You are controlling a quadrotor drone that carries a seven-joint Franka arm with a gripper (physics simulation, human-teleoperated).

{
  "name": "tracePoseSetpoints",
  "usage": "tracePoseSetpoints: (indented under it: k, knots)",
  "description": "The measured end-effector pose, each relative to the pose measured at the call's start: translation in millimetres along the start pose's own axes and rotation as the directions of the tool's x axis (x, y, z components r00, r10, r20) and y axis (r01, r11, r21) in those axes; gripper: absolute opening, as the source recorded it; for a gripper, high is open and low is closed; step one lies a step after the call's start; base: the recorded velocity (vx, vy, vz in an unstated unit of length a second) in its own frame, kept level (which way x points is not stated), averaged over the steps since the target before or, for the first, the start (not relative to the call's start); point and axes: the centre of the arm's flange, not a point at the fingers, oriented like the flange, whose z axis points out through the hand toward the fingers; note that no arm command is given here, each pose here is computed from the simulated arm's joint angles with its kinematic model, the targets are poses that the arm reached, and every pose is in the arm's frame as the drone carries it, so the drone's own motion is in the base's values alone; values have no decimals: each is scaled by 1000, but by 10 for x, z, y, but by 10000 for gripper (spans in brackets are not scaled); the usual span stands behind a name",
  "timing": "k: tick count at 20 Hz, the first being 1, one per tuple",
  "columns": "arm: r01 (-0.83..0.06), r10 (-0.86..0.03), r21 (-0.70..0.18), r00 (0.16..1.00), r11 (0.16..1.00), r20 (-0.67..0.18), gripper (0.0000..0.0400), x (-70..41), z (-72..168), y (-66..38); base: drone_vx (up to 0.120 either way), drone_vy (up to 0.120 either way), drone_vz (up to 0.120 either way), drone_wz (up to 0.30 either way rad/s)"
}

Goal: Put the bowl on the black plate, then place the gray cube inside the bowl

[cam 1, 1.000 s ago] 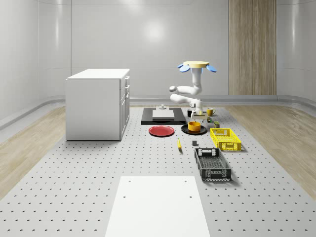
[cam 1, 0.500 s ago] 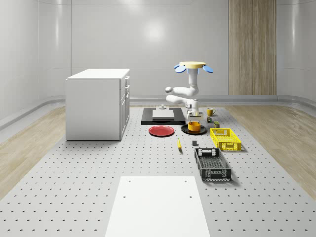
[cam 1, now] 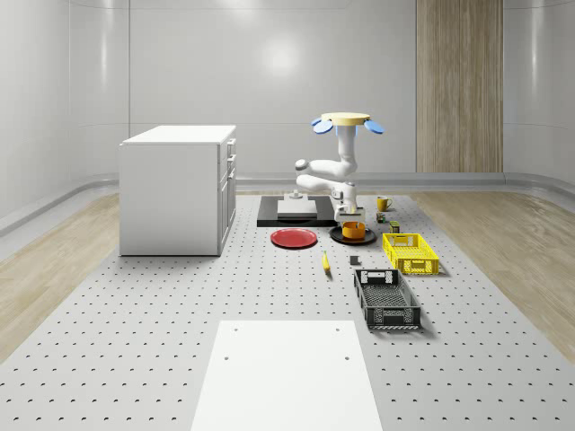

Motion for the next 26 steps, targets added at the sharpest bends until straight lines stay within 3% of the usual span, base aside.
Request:
tracePoseSetpoints:
  k: [9,18,26]
  knots:
    - [0,0,0,1000,1000,0,400,0,-1,0,120,0,0,0]
    - [0,0,0,1000,1000,0,400,0,-1,0,120,0,-111,0]
    - [0,0,0,1000,1000,0,400,0,-1,0,120,0,0,0]
